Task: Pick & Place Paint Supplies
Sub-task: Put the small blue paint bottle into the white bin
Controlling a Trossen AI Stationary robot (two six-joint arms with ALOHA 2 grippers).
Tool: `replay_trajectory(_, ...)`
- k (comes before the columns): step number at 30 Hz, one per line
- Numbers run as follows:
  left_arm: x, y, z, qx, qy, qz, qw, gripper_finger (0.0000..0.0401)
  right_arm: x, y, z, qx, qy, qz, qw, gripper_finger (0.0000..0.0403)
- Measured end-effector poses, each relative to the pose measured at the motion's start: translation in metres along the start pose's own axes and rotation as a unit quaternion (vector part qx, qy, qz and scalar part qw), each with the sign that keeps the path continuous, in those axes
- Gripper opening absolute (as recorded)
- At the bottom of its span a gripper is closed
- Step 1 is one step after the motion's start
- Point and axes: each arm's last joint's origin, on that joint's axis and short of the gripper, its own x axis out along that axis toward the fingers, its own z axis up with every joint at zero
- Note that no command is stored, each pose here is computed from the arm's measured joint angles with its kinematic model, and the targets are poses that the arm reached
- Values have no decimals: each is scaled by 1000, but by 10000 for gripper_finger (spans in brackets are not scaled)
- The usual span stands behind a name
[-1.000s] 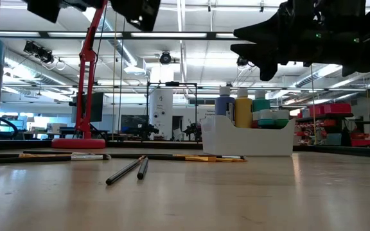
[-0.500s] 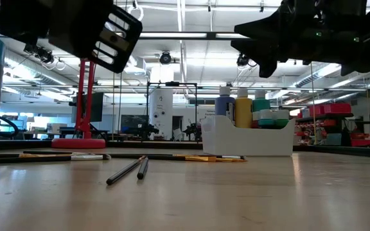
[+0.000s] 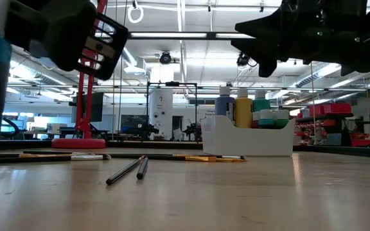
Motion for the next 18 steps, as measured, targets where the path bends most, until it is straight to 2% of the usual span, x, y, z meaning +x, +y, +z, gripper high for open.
replay_trajectory(4, 0, 1, -1, 18, 4, 13, 1000, 194, 0, 0, 0, 11, 1, 0, 1000, 197)
replay_trajectory(10, 0, 2, 0, 19, 2, 27, 999, 126, 0, 0, 0, 10, 1, 0, 1000, 197)
replay_trajectory(13, -1, 6, 1, 21, -7, 61, 998, 126, 0, 0, -1, 9, 3, 0, 1000, 197)
replay_trajectory(18, -4, 19, 17, 71, -57, 146, 985, 126, 0, 0, -1, 8, 4, -1, 1000, 197)
